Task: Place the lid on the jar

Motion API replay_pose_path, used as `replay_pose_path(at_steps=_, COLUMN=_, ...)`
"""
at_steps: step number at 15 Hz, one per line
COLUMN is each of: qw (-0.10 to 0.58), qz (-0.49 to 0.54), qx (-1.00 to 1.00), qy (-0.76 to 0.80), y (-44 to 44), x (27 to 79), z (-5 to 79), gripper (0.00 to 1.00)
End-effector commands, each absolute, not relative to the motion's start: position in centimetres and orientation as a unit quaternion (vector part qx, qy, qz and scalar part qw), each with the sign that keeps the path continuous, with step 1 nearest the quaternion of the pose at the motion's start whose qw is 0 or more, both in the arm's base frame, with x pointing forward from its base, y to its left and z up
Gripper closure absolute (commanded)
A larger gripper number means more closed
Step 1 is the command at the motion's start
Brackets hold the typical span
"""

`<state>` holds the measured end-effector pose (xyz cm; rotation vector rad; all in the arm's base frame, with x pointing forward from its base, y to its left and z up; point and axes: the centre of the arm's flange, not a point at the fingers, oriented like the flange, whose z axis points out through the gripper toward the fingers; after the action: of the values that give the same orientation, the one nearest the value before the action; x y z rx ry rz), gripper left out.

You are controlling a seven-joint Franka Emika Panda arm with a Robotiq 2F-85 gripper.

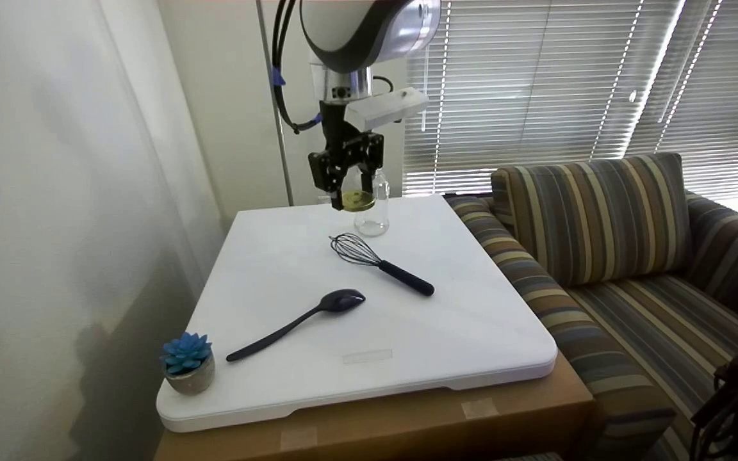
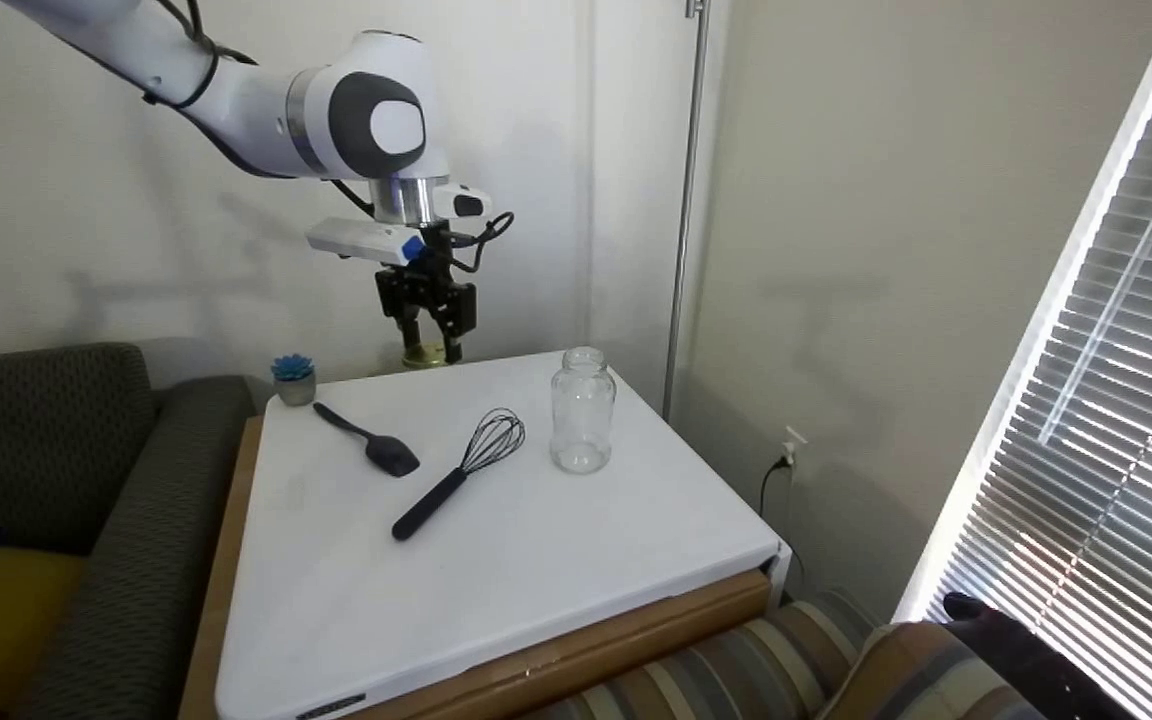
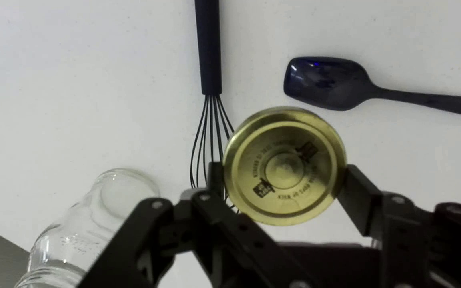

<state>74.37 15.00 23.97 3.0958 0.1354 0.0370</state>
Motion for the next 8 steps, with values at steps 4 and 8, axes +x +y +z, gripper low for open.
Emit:
replay_pose_path(at_steps=4, qw=0.021, qz=0.013, qx=0.999, qy=0.045, y=15.1, x=74.4, z=24.3, gripper=0.28)
replay_pose_path(at_steps=8, qw=0.028, qz=0.011, qx=0.999, qy=0.037, y=14.7, x=75.6, z=24.0, gripper=0.53)
